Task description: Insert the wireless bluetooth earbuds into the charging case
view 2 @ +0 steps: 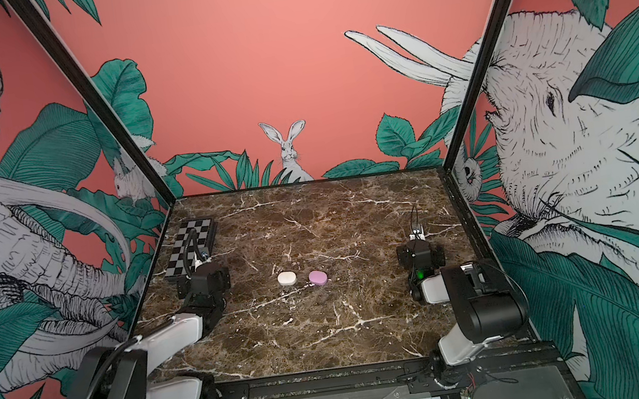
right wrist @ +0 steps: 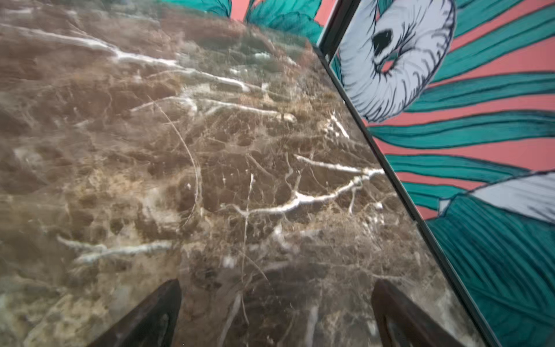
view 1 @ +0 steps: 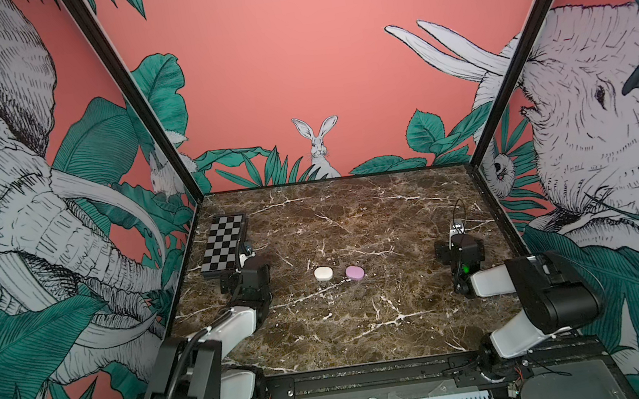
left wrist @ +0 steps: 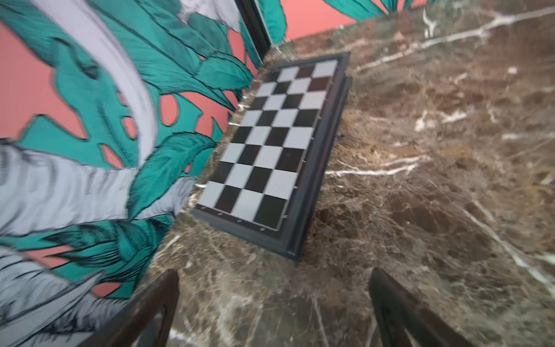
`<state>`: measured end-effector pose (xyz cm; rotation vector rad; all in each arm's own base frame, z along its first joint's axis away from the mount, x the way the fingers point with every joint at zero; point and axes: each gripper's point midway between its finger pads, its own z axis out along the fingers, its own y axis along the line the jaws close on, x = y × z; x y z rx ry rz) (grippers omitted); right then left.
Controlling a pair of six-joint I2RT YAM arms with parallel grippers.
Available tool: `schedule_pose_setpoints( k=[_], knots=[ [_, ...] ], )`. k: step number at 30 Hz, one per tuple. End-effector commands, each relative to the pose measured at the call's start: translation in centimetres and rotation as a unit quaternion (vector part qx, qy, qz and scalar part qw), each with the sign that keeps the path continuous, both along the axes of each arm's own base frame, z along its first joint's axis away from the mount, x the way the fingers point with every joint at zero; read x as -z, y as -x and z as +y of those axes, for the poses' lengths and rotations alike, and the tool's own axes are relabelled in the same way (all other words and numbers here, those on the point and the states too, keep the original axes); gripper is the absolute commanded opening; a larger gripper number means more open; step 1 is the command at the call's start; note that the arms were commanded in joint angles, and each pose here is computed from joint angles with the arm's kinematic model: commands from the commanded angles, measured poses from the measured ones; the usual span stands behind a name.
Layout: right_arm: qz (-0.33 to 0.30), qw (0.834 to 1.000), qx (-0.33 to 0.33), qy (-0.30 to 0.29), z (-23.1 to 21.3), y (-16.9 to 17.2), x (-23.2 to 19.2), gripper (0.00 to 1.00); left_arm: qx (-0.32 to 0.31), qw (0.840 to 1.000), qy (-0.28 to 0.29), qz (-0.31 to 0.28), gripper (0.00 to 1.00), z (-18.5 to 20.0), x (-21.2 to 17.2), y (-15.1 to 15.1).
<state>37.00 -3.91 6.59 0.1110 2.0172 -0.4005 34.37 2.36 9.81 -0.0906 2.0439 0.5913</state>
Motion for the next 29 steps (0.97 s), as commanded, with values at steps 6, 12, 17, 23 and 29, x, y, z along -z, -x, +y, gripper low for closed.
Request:
schedule_pose_setpoints(
  k=[6, 12, 17, 23, 29],
  knots=[
    [-0.060, 0.998, -0.005, -0.033, 0.0, -1.6, -3.0, 0.98, 0.079, 0.994, 0.045, -0.064, 0.99, -1.0, -1.1, -5.7],
    [-0.060, 0.998, -0.007, -0.031, 0.1, -1.6, -3.0, 0.98, 0.131, 0.985, 0.074, -0.083, 0.99, -1.8, 0.0, -5.6],
    [-0.060, 0.998, -0.006, -0.031, 0.0, -1.6, -3.0, 0.98, 0.132, 0.985, 0.081, -0.075, 0.99, -1.9, 0.1, -5.6],
    [-0.060, 0.998, -0.006, -0.031, 0.0, -1.6, -3.0, 0.98, 0.132, 0.985, 0.080, -0.078, 0.99, -1.8, 0.1, -5.4],
    [-0.055, 0.998, -0.009, -0.022, 0.3, -1.8, -3.0, 0.98, 0.131, 0.985, 0.079, -0.080, 0.99, -1.8, 0.0, -5.4]
  ],
)
